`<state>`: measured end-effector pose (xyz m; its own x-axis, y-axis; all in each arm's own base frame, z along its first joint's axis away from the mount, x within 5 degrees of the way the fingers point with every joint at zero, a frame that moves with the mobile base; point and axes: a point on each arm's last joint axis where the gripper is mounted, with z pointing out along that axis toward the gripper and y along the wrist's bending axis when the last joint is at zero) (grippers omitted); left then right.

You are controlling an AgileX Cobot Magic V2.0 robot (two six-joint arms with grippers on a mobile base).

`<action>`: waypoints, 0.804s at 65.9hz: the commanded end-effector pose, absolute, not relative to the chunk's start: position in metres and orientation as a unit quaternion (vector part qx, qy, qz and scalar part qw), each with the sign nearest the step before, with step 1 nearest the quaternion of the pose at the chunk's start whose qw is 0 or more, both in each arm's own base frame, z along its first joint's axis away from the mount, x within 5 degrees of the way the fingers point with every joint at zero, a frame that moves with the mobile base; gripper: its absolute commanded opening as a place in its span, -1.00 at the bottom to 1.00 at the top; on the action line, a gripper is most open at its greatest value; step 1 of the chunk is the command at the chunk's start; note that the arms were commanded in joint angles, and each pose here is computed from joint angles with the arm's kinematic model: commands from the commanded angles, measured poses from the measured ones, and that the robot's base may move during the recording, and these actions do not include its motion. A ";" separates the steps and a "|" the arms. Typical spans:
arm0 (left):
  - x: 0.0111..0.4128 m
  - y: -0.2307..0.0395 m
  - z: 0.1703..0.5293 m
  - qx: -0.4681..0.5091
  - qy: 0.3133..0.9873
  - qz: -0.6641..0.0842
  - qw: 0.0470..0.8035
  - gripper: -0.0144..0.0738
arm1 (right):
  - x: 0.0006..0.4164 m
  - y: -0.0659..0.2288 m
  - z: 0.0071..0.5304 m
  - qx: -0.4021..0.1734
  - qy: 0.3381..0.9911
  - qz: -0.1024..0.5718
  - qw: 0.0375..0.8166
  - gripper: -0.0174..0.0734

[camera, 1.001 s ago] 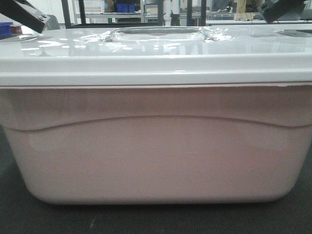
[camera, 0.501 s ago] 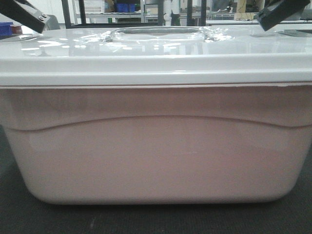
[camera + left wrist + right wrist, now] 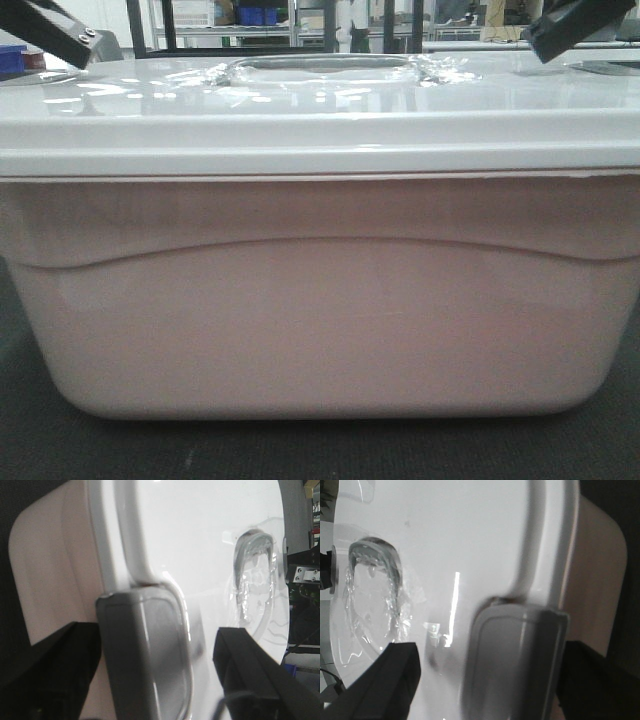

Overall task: Grab white bin and place on right shelf
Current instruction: 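Lift the bin off the table with both grippers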

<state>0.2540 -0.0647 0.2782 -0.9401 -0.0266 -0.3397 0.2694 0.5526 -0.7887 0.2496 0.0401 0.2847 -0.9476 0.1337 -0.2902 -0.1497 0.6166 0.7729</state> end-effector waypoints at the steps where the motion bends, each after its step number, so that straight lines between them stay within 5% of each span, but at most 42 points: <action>1: 0.250 -0.071 0.297 0.081 0.842 -0.504 0.173 0.18 | 0.245 0.047 0.306 -0.027 0.853 0.493 0.173 0.75; 53: 0.250 -0.082 0.297 0.088 0.843 -0.501 0.174 0.18 | 0.244 0.047 0.306 -0.029 0.854 0.491 0.172 0.75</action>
